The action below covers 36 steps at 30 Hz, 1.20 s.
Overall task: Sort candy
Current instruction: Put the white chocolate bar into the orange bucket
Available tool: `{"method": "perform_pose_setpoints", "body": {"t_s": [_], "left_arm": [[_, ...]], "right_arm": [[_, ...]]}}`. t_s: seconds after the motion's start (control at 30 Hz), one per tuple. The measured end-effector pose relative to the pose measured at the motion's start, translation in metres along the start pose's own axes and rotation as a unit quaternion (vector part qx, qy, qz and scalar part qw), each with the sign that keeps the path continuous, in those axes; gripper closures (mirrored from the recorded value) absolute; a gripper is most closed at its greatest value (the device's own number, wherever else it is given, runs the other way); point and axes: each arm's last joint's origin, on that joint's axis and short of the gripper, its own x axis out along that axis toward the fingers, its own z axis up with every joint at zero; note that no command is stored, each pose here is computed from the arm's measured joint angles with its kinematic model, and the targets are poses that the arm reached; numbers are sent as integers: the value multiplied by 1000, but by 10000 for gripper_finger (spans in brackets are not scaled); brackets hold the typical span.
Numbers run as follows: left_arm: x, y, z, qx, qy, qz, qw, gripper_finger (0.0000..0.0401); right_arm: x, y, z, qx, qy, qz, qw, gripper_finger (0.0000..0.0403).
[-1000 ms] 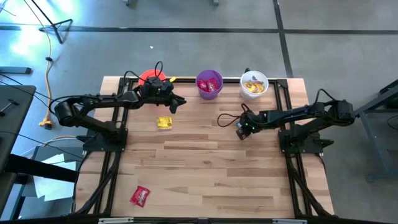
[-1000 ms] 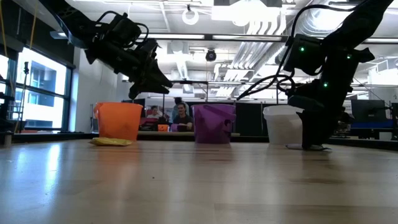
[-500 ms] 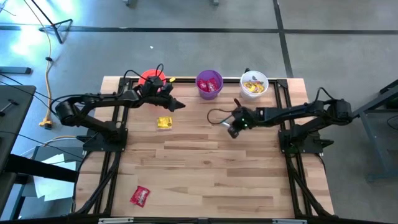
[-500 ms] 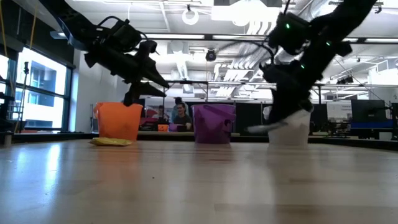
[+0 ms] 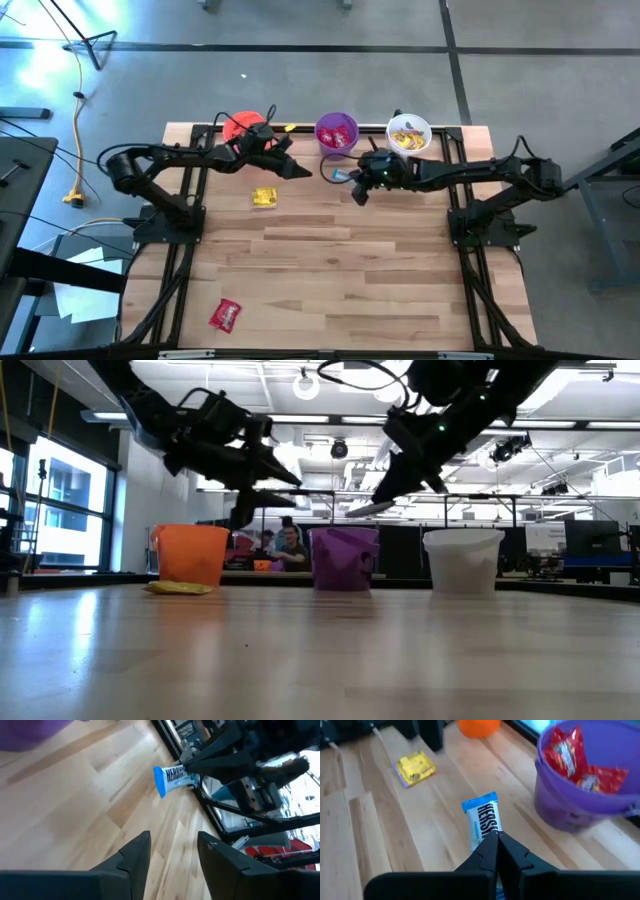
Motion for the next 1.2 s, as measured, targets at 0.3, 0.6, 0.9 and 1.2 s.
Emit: {"method": "perform_pose_setpoints", "body": {"t_s": [0.3,0.6,0.9,1.2], "left_arm": [[34,17,12,6,37,-8,999,233],[57,21,23,15,44,-87,995,233],[56,19,29,19,26,-115,993,236],[56,18,29,24,28,-123,992,289]], "right_arm": [[12,6,14,-15,-12,8,1000,403],[13,8,18,-11,-29,28,999,403],[13,8,19,-10,-33,30,999,403],[12,9,25,-18,-60,35,997,403]]}}
